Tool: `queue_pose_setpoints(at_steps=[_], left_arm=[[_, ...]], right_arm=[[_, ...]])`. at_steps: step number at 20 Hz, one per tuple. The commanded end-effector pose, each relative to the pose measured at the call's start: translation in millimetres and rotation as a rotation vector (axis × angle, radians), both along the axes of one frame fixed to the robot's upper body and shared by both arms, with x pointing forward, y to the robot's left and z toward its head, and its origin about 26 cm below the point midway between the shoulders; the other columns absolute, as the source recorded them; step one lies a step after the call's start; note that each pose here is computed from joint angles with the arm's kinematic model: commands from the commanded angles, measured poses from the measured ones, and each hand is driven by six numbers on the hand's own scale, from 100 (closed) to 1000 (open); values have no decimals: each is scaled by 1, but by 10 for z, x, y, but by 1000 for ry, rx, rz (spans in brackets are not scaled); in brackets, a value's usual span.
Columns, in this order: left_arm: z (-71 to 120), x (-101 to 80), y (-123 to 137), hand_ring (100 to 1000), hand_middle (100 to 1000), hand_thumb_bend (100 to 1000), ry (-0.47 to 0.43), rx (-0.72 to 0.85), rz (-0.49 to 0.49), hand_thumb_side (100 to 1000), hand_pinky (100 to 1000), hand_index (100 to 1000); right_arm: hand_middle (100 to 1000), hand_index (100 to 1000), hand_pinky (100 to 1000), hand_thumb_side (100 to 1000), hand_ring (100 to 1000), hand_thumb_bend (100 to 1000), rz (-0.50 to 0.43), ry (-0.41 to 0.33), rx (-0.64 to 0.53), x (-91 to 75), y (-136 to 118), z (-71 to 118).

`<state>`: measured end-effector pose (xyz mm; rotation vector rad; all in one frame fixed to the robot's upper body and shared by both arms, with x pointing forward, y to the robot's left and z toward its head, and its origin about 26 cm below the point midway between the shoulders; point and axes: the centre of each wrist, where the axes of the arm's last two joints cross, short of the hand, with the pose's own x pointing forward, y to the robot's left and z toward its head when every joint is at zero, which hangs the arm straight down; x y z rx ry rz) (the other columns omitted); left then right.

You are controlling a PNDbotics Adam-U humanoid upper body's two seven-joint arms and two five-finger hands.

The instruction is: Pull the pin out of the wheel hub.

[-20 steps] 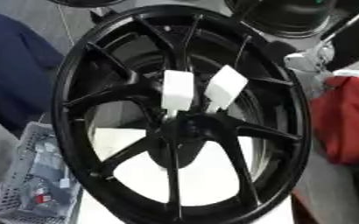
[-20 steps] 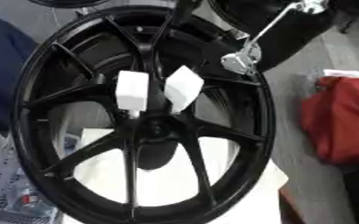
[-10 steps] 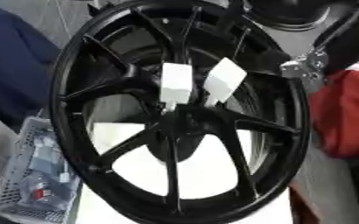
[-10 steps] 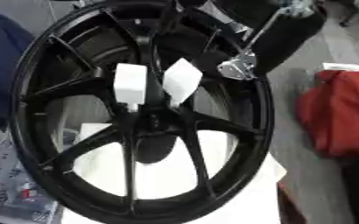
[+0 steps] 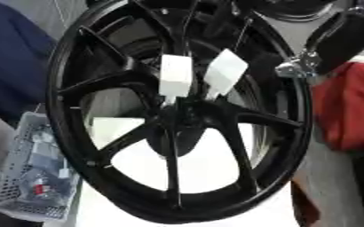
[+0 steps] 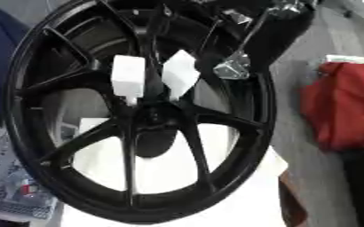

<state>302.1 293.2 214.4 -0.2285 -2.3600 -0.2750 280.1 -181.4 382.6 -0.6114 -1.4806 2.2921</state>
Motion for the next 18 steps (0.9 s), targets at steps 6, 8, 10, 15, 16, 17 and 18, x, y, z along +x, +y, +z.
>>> queue_pose_setpoints(at_steps=[6,8,10,15,16,17,18], left_arm=[[112,-23,-11,597,732,160,-36,13,-16,837,822,889],[116,-21,-18,597,732,160,-37,15,-21,838,822,888],[119,-19,-23,597,732,160,-38,16,-24,839,822,888],[128,-15,-35,597,732,161,-42,17,-30,840,822,887],[131,-14,-38,597,732,161,-43,17,-31,840,823,887],[133,-13,-41,597,732,161,-44,17,-33,841,823,887],[135,-12,-43,597,732,161,-45,18,-34,841,823,887]], right_arm=[[853,948,921,100,934,252,-24,-27,-28,68,-42,-20],[853,946,921,100,933,261,-31,-31,-33,90,-48,-38],[853,945,920,100,931,265,-38,-34,-37,114,-53,-52],[842,933,914,100,922,251,-55,-30,-36,170,-73,-79],[840,932,914,100,921,241,-57,-29,-35,178,-76,-83],[834,928,912,100,918,221,-58,-26,-34,185,-76,-91],[830,926,912,100,916,212,-57,-21,-33,192,-75,-99]])
